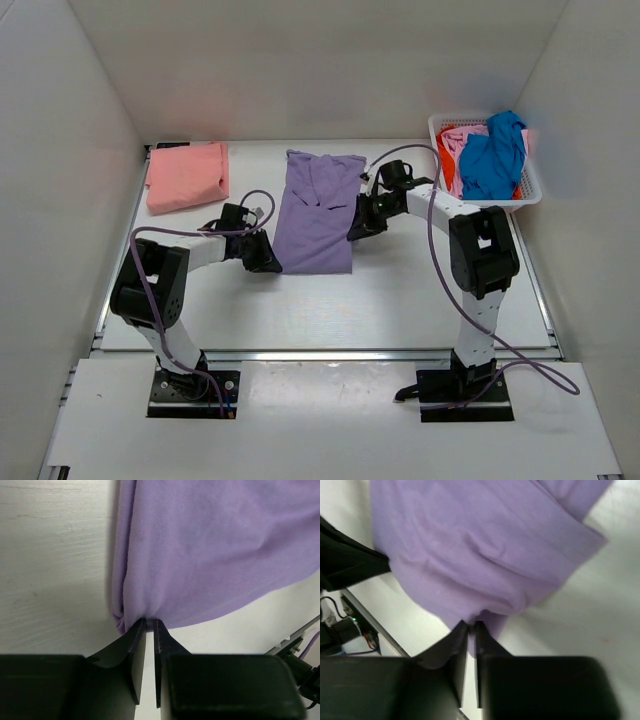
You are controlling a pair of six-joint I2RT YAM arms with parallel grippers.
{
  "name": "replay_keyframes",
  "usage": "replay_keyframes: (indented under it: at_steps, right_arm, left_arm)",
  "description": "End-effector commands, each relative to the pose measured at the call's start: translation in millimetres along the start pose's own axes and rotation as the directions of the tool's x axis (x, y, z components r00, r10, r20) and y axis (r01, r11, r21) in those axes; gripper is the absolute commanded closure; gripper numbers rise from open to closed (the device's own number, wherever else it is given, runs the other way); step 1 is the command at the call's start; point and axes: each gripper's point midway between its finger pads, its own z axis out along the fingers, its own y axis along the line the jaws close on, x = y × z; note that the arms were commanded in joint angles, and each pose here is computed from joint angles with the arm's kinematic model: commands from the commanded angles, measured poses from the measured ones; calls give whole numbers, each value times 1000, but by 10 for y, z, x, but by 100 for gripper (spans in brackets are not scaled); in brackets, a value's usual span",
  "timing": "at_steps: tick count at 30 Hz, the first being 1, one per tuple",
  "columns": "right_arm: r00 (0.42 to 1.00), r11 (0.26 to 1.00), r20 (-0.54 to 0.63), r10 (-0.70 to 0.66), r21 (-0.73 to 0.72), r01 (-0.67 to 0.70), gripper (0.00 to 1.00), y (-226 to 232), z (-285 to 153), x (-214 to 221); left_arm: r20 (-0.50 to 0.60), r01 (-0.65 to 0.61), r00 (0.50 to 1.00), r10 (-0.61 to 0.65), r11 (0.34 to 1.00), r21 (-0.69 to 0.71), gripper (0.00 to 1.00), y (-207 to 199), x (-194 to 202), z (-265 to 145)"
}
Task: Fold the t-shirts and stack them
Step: Fold the folded rectangular tshirt in 1/3 of the way
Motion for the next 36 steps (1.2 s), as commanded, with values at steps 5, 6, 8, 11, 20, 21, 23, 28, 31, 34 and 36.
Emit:
replay_keyframes:
  at_steps: [5, 6, 8, 11, 20, 21, 23, 28, 31, 34, 36]
  right_arm:
    - [999, 997, -39, 16, 76, -13, 65, -107, -178, 367]
    - [998, 996, -44, 40, 78, -36, 59, -97, -186, 484]
    - [998, 997, -8, 61, 49, -60, 54, -55, -173, 553]
    - [989, 989, 35, 141, -41, -140, 49, 62, -151, 703]
    - [953, 975, 213, 214, -106, -195, 48, -227, -284, 328]
    - [949, 974, 237, 206, -142, -176, 48, -190, -310, 160]
    - [941, 966, 237, 242, -155, -209, 47, -314, -291, 7]
    - [941, 959, 218, 260, -170, -225, 47, -437, -179, -346]
    - [942, 952, 185, 281, -176, -250, 46, -501, -23, -374]
    - [940, 950, 176, 291, -170, -262, 46, -527, 58, -410]
    - [941, 951, 166, 296, -147, -273, 46, -570, 124, -398]
  left_arm:
    - [-58, -45, 997, 40, 995, -89, 75, 121, 316, -102]
    - [-62, -34, 998, 28, 995, -96, 73, 137, 360, -119]
    - [-48, -36, 998, 32, 996, -86, 70, 93, 357, -141]
    - [-40, -32, 999, 29, 996, -79, 66, 78, 401, -154]
    - [-38, -34, 999, 31, 996, -77, 63, 75, 423, -154]
    - [-47, -29, 999, 26, 997, -71, 63, 70, 440, -153]
    - [-55, -32, 998, 28, 997, -71, 62, 68, 458, -140]
    - [-51, -27, 998, 24, 997, -71, 62, 87, 442, -122]
    - [-41, -21, 999, 19, 998, -66, 63, 85, 387, -134]
    - [-47, -23, 999, 20, 997, -68, 63, 86, 398, -124]
    - [-51, -26, 998, 22, 998, -65, 62, 82, 405, -126]
